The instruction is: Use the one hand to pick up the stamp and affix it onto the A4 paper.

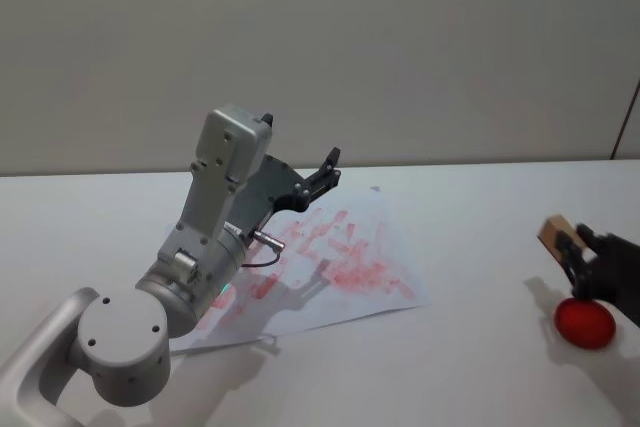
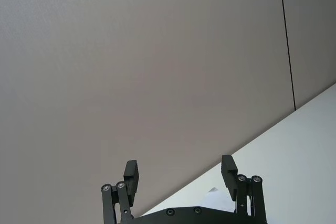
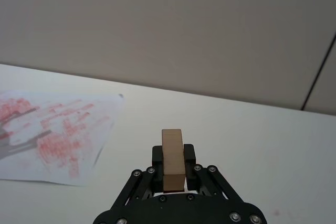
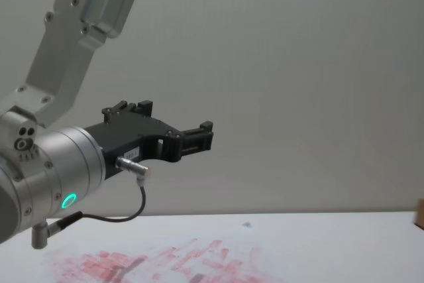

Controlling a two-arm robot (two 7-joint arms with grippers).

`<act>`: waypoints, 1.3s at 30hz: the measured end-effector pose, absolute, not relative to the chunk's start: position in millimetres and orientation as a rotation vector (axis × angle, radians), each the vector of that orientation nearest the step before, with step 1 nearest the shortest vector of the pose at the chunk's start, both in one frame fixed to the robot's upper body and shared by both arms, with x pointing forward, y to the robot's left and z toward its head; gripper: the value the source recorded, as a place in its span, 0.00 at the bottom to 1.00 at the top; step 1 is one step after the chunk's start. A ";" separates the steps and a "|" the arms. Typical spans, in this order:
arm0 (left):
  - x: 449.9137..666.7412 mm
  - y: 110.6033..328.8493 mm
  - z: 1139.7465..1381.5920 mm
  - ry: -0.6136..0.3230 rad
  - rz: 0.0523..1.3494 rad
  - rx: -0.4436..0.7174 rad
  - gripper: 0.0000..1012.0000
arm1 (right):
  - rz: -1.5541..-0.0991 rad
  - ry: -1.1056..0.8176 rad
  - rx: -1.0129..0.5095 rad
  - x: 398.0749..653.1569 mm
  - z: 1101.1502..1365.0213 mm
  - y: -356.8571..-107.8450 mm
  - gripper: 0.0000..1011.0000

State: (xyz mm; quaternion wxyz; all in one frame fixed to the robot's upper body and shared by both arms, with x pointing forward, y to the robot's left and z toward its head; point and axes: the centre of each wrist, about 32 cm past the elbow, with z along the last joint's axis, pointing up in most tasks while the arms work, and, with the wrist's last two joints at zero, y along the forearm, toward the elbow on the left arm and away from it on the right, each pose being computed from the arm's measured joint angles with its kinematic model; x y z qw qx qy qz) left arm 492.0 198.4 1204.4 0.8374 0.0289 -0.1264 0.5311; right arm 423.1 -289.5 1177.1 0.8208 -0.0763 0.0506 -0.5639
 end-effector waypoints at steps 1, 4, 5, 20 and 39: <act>492.0 198.4 1204.4 -0.268 1.124 0.061 0.99 | -1.180 0.098 -0.147 427.8 1177.7 -287.3 0.21; 492.0 198.4 1204.4 -0.268 1.124 0.061 0.99 | -1.154 0.087 -0.131 432.9 1178.4 -284.8 0.21; 492.0 198.4 1204.4 -0.268 1.124 0.061 0.99 | -1.135 0.080 -0.118 438.1 1178.9 -282.3 0.21; 492.0 198.4 1204.4 -0.268 1.124 0.061 0.99 | -0.913 0.068 -0.053 488.9 1170.0 -254.2 0.21; 492.0 198.4 1204.4 -0.268 1.124 0.061 0.99 | -0.692 0.134 -0.176 544.5 1140.3 -212.4 0.21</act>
